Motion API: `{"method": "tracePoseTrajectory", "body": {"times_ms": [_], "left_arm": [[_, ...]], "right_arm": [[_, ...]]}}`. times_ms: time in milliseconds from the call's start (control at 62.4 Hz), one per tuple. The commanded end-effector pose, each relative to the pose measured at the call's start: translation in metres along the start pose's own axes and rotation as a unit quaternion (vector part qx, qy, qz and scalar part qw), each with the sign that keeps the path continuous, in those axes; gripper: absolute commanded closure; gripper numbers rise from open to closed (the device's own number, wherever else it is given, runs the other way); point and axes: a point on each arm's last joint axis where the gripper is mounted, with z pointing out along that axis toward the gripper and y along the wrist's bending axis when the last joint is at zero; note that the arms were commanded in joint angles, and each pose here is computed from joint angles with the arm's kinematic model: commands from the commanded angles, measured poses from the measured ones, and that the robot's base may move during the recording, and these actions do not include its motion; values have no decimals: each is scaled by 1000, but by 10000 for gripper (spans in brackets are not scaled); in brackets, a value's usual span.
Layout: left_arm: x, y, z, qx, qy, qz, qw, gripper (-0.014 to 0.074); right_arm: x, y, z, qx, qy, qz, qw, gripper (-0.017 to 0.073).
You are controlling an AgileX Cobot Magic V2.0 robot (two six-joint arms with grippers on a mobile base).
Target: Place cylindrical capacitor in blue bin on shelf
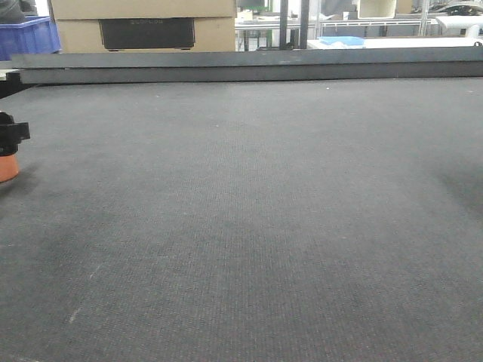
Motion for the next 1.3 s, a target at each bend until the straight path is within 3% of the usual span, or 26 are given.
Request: {"method": "tracePoseTrajectory", "body": {"times_ms": [0,176,272,385,529,705,946,1170,1282], "left_arm": [[2,1,3,-12,1,-14,1000,3],[6,1,6,-12,11,-14,1000,11],[4,1,7,-12,10,-14,1000,89],[4,1,7,-12,10,-14,1000,321],[4,0,7,-11,16,-14,1000,707],[-7,0,1,-9,33,-15,999,704],[-69,-4,-27,-2,59,-20,998,704],[-135,-8,-62,9,119,1,993,704],[-164,-8,-79,7,136,25,990,704]], "right_arm": [[-5,0,-2,-1,-18,-3,1000,721],[-5,0,-2,-1,-18,-3,1000,721],[-5,0,-2,-1,-18,-3,1000,721],[-5,0,-2,-1,-18,-3,1000,721],[-5,0,-2,-1,-18,-3,1000,721],[-5,0,-2,-1,-18,-3,1000,721],[-20,2,3,-7,20,-2,1000,721],[-62,8,7,-22,104,-4,994,721],[-83,9,5,-27,135,-18,990,721]]}}
